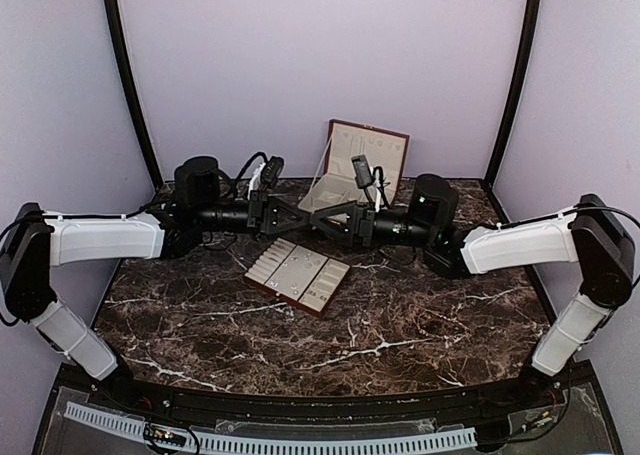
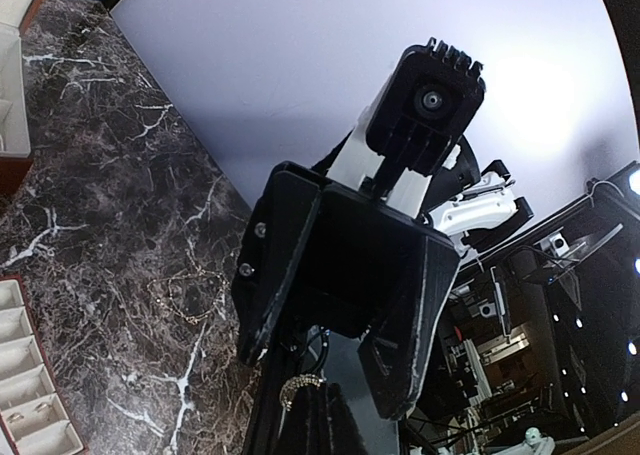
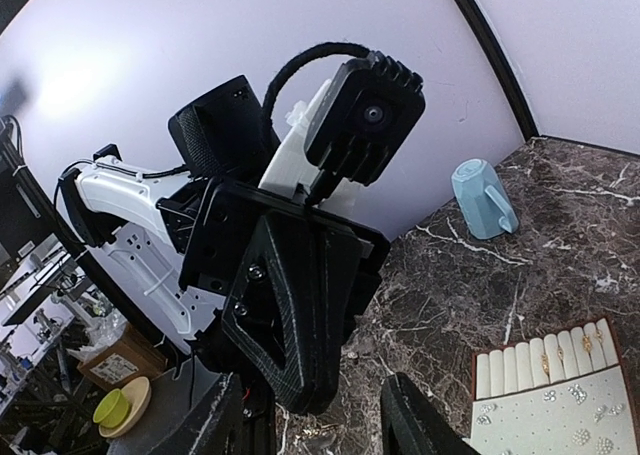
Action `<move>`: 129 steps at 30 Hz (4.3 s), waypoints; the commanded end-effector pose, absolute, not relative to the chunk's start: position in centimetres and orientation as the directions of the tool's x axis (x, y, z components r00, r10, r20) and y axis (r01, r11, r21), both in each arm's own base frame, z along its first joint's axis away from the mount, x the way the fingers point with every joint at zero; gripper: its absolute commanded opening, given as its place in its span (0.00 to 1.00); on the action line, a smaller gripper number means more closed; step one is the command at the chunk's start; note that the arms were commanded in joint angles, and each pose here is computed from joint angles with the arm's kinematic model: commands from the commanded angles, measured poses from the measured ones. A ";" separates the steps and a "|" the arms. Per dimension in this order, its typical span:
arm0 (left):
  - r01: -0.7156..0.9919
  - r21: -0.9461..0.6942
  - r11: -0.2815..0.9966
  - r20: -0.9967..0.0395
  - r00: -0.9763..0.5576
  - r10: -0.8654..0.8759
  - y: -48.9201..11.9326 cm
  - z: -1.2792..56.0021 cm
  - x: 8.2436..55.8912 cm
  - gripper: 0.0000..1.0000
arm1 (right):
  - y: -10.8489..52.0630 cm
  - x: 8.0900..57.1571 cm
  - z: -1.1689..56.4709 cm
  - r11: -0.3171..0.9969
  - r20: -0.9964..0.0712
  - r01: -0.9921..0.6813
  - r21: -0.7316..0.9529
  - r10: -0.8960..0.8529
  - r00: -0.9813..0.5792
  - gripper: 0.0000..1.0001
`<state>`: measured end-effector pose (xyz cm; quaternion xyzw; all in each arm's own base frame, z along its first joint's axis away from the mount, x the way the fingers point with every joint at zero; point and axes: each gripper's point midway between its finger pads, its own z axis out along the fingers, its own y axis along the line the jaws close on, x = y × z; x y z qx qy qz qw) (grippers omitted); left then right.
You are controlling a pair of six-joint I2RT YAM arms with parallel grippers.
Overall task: Organize the mixed jewelry
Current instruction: Pass from the left arm to the right, then pass from the right arm to the left
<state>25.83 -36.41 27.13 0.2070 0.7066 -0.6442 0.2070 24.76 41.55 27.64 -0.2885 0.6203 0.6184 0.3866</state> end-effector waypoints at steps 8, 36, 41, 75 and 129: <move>0.425 -0.903 0.063 -0.426 -0.905 0.010 -35.7 27.5 25.5 0.00 | 42.2 24.6 27.6 0.154 -0.905 -0.892 0.425 0.081 -0.417 0.47; 0.330 -0.940 0.083 -0.333 -0.942 -0.032 -34.9 26.7 26.1 0.00 | 42.9 24.1 27.2 0.133 -0.915 -0.906 0.402 0.083 -0.394 0.38; 0.327 -0.941 0.083 -0.330 -0.943 -0.031 -34.8 26.7 26.1 0.00 | 43.1 24.3 26.8 0.138 -0.913 -0.903 0.407 0.080 -0.399 0.36; 0.377 -0.913 0.157 -0.392 -0.917 -0.077 -33.6 25.4 27.3 0.35 | 42.0 24.3 25.7 0.184 -0.901 -0.883 0.432 0.053 -0.430 0.14; 0.865 0.427 0.264 -0.842 0.275 0.464 -36.8 21.0 22.3 0.32 | 40.0 20.2 21.2 0.112 -0.681 -0.772 0.626 -0.403 -0.611 0.13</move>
